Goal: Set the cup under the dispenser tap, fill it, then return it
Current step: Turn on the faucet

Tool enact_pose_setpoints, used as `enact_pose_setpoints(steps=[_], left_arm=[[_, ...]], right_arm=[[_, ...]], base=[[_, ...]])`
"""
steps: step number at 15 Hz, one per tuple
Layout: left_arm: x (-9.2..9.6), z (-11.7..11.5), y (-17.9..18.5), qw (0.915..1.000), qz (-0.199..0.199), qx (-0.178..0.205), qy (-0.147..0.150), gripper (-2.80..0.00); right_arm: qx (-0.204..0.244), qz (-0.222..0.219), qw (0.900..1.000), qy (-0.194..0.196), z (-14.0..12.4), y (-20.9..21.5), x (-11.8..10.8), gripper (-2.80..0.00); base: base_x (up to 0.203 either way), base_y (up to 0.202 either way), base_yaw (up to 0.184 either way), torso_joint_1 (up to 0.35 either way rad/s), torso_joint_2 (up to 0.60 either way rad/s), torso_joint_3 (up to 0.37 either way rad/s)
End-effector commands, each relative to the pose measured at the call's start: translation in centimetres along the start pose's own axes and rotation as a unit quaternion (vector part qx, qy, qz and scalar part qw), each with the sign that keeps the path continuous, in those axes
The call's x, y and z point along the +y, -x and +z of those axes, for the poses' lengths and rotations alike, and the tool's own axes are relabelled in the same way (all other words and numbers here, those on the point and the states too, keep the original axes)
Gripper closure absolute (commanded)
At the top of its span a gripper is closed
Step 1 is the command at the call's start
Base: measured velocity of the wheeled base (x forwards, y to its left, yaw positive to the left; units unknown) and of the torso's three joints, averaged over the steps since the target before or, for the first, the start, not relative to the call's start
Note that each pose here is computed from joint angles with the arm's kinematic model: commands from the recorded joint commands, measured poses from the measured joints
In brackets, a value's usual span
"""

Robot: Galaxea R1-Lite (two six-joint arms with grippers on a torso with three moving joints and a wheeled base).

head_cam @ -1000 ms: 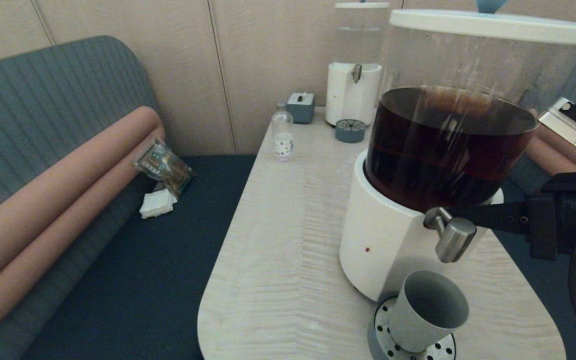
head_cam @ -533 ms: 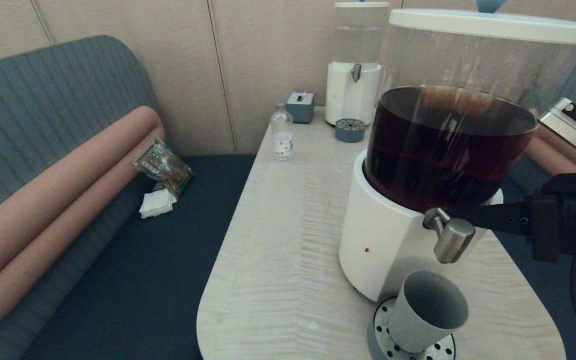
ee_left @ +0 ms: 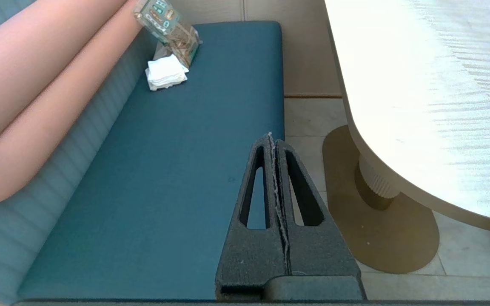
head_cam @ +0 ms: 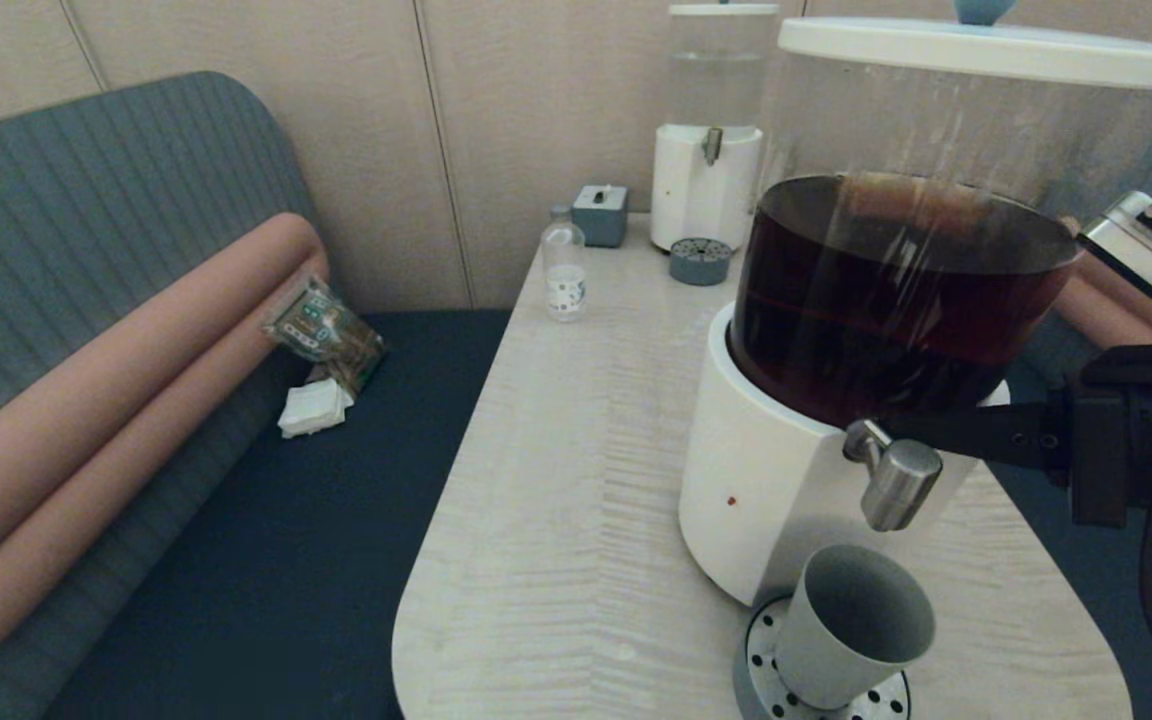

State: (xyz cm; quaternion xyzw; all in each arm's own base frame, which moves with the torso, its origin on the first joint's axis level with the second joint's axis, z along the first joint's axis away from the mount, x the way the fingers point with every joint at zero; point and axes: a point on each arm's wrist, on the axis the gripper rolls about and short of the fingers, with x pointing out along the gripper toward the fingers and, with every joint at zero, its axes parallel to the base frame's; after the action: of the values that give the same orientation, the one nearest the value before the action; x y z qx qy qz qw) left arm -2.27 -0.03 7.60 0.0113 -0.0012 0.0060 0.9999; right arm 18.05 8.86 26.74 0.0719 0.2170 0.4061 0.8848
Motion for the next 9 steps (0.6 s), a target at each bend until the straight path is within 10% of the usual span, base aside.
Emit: enact_pose_setpoints(steps=[1, 9], left_arm=[[0.0, 0.0, -0.01, 1.0, 0.0, 0.0, 0.0, 0.0], [0.0, 0.0, -0.01, 1.0, 0.0, 0.0, 0.0, 0.0]], right_arm=[[0.001, 0.003, 1.0, -0.001, -0.14, -0.32, -0.16, 0.0], [-0.003, 0.028, 1.0, 0.01, -0.25, -0.29, -0.12, 0.0]], base=[[0.0, 0.0, 0.0, 0.0, 0.0, 0.0], [0.0, 0.0, 0.0, 0.0, 0.0, 0.0]])
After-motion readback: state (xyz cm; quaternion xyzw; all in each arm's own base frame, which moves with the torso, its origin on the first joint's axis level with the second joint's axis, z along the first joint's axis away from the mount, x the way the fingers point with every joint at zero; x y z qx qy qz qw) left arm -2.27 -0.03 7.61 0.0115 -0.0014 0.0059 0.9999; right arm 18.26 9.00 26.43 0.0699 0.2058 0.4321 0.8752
